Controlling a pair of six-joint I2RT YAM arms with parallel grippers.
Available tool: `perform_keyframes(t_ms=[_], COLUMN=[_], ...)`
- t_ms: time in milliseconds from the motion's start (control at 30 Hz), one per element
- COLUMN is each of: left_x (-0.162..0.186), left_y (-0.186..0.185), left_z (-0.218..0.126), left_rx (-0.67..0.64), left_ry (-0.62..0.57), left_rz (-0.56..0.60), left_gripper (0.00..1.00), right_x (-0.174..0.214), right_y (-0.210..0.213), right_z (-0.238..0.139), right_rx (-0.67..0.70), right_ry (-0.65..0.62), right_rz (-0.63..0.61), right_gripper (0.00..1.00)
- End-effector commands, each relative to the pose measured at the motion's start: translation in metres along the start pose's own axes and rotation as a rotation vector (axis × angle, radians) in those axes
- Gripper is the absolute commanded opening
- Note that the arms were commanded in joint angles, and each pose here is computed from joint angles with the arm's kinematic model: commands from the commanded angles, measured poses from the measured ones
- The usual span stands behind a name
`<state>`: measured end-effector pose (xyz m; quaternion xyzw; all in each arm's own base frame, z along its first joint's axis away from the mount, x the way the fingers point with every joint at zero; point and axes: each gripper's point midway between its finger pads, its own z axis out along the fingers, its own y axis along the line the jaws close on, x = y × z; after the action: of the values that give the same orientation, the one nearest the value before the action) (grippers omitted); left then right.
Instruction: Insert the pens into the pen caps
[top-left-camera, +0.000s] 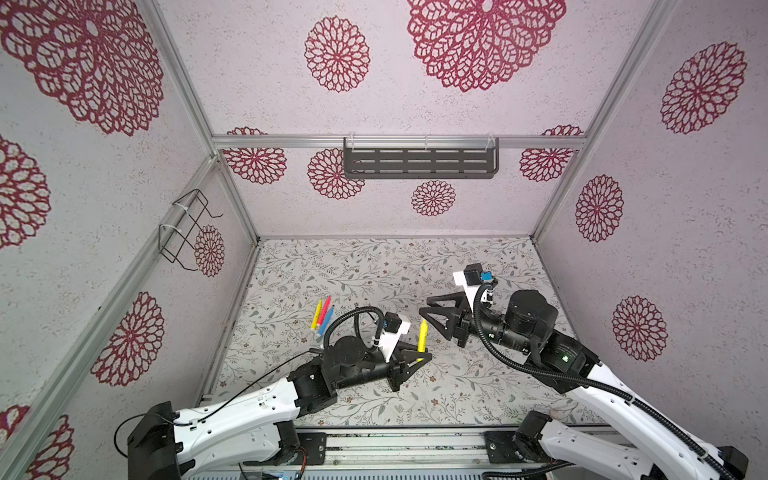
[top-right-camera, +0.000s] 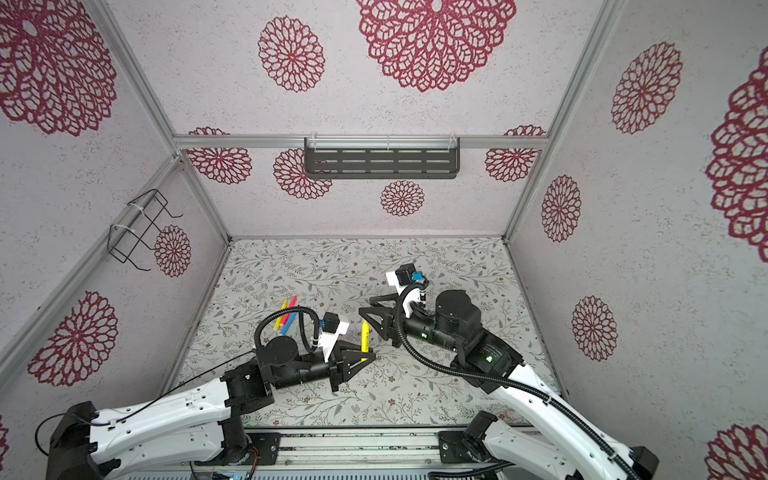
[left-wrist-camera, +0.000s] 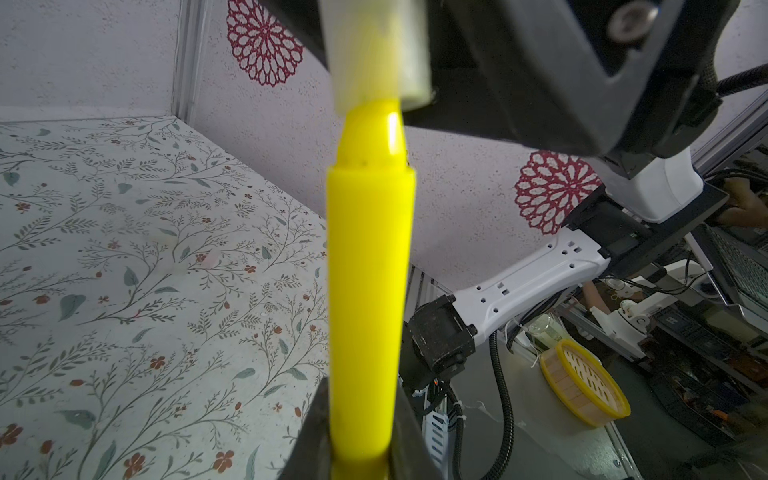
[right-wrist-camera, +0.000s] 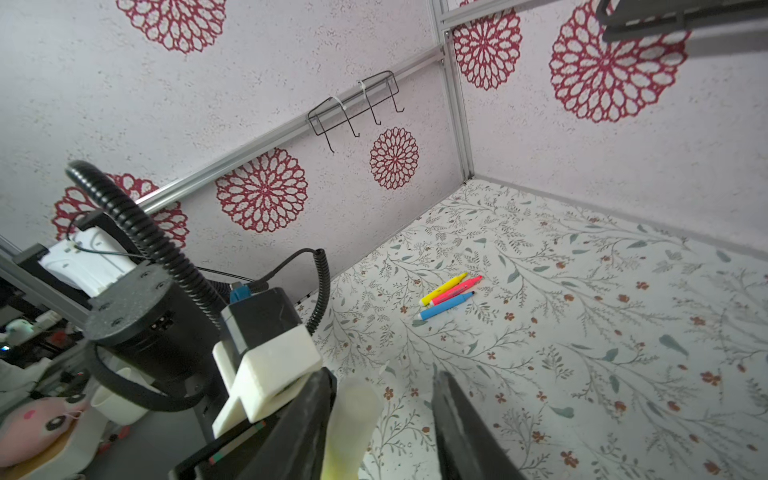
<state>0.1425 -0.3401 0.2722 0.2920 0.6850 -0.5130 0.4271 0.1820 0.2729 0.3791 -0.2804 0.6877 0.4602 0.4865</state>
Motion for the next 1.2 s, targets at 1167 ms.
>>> perform_keyframes(t_ms=[1167], left_x=[-0.006], left_y=[-0.012], left_z=[-0.006], left_rx=[0.053], left_ry=[-0.007], left_rz=[0.018], left_gripper=[0.00], right_x=[-0.022], right_y=[0.025], right_z=[-0.018], right_rx=[-0.078], right_ry=[-0.061], right_rz=[-0.028], right_gripper=[0.62])
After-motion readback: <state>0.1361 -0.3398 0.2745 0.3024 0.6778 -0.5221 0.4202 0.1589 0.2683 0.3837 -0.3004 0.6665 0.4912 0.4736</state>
